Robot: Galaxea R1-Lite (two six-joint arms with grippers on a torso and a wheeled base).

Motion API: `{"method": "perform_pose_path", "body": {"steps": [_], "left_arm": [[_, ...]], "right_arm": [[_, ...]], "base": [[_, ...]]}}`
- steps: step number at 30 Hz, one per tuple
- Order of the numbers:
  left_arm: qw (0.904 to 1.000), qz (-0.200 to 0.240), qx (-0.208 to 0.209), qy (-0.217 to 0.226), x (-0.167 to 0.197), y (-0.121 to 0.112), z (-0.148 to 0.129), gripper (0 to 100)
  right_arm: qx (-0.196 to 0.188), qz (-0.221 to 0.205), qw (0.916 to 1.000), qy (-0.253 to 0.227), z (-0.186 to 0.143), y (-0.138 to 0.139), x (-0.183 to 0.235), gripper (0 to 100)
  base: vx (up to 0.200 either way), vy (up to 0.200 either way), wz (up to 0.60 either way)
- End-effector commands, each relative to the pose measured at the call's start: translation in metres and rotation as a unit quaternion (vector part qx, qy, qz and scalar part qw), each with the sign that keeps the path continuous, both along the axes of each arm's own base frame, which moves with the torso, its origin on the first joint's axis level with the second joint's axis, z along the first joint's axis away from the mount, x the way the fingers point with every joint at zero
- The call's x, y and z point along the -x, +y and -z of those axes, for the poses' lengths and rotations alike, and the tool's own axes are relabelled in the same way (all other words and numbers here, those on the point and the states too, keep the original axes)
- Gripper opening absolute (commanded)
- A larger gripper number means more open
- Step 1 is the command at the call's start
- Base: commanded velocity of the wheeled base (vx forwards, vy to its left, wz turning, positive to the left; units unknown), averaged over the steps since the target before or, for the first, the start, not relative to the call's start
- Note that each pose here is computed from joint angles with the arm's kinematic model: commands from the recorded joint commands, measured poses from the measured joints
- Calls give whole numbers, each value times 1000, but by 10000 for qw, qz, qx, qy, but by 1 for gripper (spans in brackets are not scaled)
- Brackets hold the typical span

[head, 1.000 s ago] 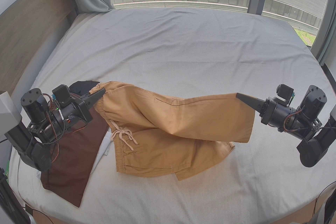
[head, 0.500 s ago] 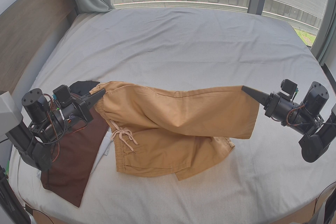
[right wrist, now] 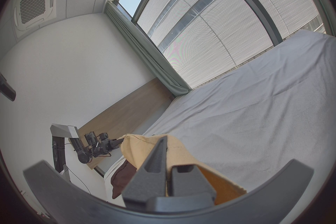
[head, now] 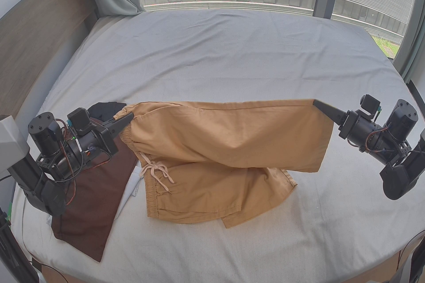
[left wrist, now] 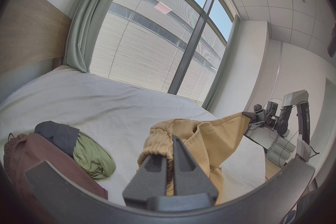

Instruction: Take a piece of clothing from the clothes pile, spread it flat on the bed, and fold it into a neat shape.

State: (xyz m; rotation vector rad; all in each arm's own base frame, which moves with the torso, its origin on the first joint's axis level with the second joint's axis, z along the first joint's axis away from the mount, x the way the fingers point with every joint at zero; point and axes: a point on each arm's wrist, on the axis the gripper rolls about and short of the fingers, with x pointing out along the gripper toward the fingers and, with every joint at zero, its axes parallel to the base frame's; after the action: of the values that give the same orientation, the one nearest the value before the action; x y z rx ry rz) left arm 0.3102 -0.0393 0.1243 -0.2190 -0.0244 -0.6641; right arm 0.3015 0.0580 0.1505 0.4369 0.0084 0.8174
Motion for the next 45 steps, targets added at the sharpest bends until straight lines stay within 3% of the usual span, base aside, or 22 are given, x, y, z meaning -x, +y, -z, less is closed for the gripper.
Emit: {"method": "perform_pose_path", "body": {"steps": [1, 15, 45], "left_arm": [[10000, 9, 5, 7, 0, 0, 0, 0], [10000, 0, -2, 10, 0, 0, 1, 0], [10000, -85, -8, 13, -3, 5, 2, 0]], "right_arm": [[-9, 45, 10000, -40, -2, -3, -2, 0], [-9, 292, 9995, -99, -3, -17, -8, 0], [14, 304, 9995, -62, 2, -17, -14, 0]], "base": [[0, 0, 0], [0, 0, 0], [0, 0, 0]]}}
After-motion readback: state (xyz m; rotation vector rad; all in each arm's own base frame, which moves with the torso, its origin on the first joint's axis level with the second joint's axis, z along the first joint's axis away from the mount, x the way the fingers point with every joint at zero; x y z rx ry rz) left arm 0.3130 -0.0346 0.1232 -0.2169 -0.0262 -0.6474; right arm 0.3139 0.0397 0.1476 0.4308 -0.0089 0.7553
